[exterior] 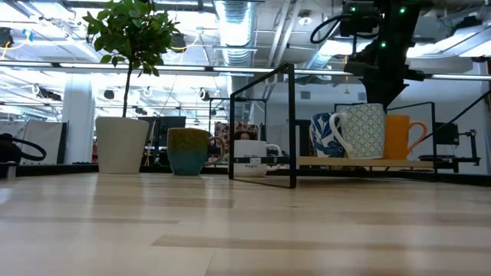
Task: Place coffee mugs
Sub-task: Put the green patterned mug on the shelf, then put the brown mug on the shelf
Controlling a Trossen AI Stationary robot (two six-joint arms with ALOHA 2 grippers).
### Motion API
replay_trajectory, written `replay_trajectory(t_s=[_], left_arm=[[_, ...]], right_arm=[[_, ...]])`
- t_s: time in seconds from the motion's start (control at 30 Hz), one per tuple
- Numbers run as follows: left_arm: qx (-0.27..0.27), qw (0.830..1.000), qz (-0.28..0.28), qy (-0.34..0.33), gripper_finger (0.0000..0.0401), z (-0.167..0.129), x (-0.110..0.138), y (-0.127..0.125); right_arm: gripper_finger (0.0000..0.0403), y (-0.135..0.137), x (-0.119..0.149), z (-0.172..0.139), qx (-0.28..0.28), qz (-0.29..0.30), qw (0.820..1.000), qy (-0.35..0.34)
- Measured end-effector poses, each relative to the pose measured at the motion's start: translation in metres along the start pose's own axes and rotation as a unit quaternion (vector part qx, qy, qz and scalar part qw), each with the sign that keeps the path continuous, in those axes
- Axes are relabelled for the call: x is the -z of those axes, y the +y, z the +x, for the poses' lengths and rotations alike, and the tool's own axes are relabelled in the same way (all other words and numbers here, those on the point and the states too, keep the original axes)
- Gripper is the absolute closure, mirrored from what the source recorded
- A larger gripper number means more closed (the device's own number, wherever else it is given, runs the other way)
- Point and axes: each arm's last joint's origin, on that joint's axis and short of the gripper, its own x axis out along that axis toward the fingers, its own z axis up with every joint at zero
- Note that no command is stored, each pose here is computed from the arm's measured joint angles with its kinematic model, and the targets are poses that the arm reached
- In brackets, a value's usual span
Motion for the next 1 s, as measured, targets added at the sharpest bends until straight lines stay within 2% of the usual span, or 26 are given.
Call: replay_trajectory(t_s=[0.4,0.57,0.67,0.77,0.83,0.9,1.0], left_arm=[[-0.001,1.000,0.005,0.000,0.0401,0.000,0.000,0.000],[-0.003,1.000,0.006,0.001,0.0401,0.000,0.000,0.000],[-0.003,1.000,0.008,0.004,0.0401,0.000,0.001,0.000],[-0.003,1.000,0.008,0.004,0.0401,0.000,0.001,0.000],[-0.003,1.000,0.009,0.005,0.0401,0.000,0.001,0.000],[-0.003,1.000,0.009,0.005,0.0401,0.000,0.001,0.000],[-0.004,1.000,0.009,0.005,0.0401,0.000,0.001,0.000]], right_arm=[[0.0276,-0.011,-0.008,-0.014,-0.007,-0.008,1.000,-0.025],[0.0276,-0.016,-0.016,-0.043,-0.029,0.006,0.996,-0.084],[0.0276,-0.015,-0.014,-0.060,-0.060,0.012,0.988,-0.143],[0.0276,-0.003,-0.005,-0.069,-0.118,-0.011,0.971,-0.208],[0.0275,0.010,0.003,-0.072,-0.167,-0.035,0.952,-0.254],[0.0275,0.024,0.013,-0.074,-0.219,-0.062,0.926,-0.302],[0.0275,0.046,0.032,-0.074,-0.293,-0.107,0.877,-0.365]])
